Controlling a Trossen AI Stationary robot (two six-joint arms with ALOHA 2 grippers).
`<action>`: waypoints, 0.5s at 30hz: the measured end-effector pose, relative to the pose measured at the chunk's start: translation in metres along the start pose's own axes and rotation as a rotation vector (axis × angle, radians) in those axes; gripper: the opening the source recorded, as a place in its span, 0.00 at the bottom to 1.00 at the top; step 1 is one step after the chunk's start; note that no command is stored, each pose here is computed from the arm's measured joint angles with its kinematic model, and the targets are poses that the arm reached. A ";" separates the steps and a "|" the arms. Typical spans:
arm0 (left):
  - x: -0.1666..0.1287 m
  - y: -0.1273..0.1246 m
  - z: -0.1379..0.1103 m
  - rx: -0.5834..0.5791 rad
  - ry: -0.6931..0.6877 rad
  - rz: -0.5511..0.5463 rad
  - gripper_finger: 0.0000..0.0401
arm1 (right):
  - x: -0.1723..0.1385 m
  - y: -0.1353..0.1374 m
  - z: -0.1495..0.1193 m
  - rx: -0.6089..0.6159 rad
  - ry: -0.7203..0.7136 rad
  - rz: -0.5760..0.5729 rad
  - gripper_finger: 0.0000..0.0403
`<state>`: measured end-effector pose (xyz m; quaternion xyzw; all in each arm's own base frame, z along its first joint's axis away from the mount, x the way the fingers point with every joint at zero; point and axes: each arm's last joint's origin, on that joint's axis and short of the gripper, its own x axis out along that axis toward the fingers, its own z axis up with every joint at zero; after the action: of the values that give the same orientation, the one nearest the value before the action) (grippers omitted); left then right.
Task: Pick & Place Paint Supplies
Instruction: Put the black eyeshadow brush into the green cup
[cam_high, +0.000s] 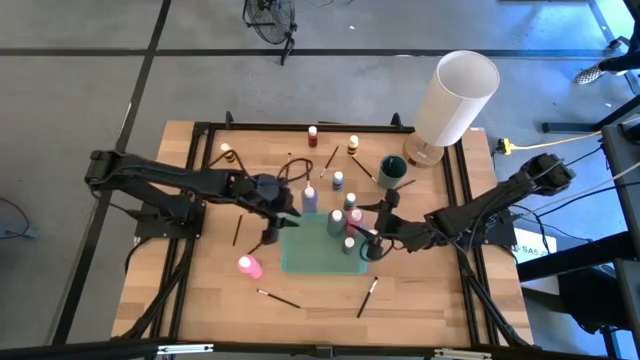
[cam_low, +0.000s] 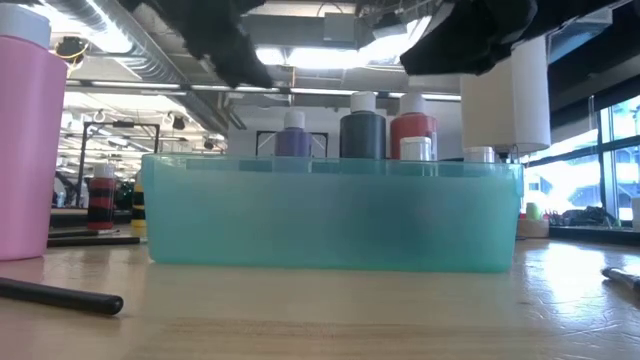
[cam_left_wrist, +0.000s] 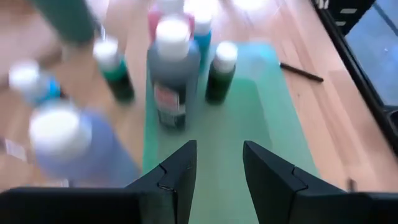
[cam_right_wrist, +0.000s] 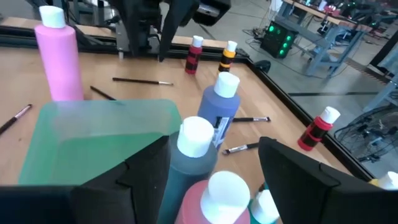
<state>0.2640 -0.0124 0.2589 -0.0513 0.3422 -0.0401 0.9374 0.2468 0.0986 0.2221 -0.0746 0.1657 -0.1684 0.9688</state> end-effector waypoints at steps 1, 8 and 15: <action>-0.005 0.000 -0.003 -0.039 0.027 0.003 0.32 | -0.002 0.000 0.001 -0.001 -0.001 0.004 0.62; -0.022 0.002 -0.025 -0.246 0.228 0.112 0.32 | -0.004 0.001 0.002 -0.010 -0.010 0.012 0.62; -0.020 -0.005 -0.035 -0.380 0.321 0.182 0.32 | -0.003 0.001 0.002 -0.004 -0.015 0.012 0.62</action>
<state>0.2257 -0.0178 0.2454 -0.1881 0.4910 0.1019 0.8445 0.2449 0.1009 0.2252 -0.0771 0.1590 -0.1617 0.9709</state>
